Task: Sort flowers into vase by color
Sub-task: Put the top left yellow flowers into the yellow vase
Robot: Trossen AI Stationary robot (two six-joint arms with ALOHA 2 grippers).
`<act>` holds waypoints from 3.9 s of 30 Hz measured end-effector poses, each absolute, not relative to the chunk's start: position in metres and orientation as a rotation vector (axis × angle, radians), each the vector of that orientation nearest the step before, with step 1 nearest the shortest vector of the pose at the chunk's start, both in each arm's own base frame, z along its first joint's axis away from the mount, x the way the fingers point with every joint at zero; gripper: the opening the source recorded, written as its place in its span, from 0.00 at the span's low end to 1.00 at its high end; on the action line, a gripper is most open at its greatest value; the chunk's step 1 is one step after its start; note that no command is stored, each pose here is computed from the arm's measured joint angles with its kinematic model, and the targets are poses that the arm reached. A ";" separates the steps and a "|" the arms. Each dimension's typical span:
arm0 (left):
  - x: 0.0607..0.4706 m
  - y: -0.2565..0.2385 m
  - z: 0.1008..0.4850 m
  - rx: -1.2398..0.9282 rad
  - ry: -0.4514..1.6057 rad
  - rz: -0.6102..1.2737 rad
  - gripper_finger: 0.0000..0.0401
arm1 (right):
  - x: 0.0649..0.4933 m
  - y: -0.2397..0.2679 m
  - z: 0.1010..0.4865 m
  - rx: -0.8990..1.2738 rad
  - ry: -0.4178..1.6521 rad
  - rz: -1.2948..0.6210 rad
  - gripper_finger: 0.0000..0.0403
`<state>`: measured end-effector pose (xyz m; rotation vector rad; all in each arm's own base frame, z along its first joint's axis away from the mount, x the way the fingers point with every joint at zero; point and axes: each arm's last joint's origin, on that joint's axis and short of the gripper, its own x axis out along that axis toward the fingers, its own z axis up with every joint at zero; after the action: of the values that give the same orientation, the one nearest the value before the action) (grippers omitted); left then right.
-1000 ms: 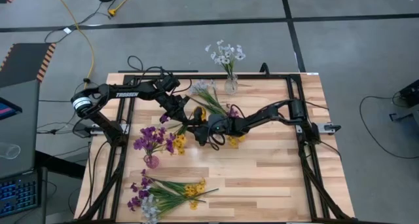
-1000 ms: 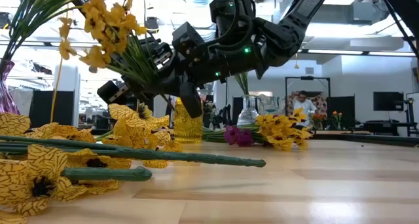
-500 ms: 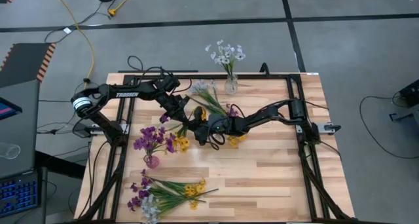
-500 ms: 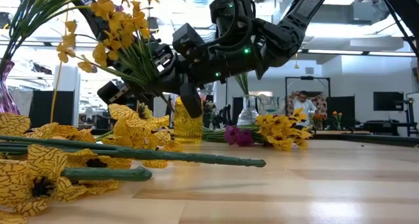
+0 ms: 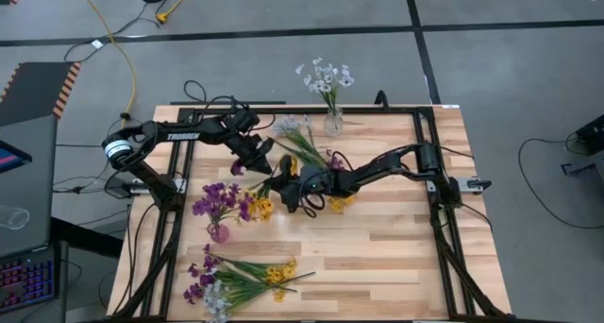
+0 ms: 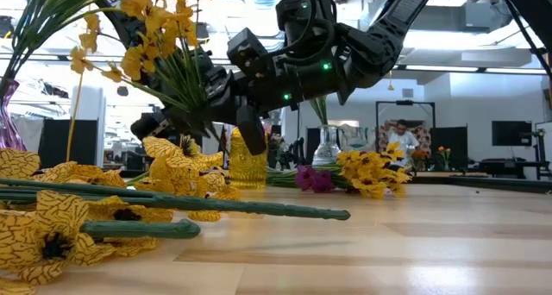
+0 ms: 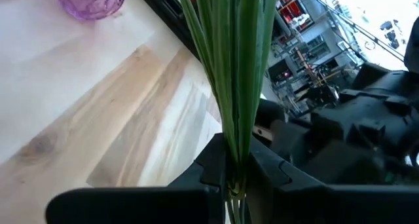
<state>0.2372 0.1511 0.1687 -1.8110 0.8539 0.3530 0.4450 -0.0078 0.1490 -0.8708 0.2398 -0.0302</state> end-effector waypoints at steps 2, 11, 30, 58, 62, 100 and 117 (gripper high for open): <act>0.237 0.152 0.168 -1.803 0.839 0.413 0.07 | 0.445 -0.008 0.149 -0.871 0.239 -0.030 0.15; 0.237 0.153 0.167 -1.742 0.831 0.432 0.07 | 0.445 -0.006 0.149 -0.893 0.231 -0.011 0.14; 0.236 0.153 0.169 -1.539 0.852 0.231 0.28 | 0.445 -0.005 0.150 -0.824 0.226 -0.019 0.14; 0.146 0.161 0.280 -1.061 0.360 0.354 0.27 | 0.441 -0.036 0.183 -0.407 0.091 -0.161 0.14; 0.140 0.155 0.289 -0.972 0.330 0.343 0.27 | 0.441 -0.039 0.190 -0.380 0.015 -0.183 0.14; 0.151 0.143 0.296 -0.534 0.365 0.434 0.27 | 0.337 -0.064 0.234 -0.007 -0.335 -0.306 0.14; 0.164 0.128 0.295 -0.511 0.398 0.384 0.27 | 0.362 -0.061 0.223 0.074 -0.337 -0.271 0.15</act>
<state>0.1639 0.1278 0.2954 -0.5109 0.3983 0.3840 0.3617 -0.0612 0.2234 0.0738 -0.3371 -0.2712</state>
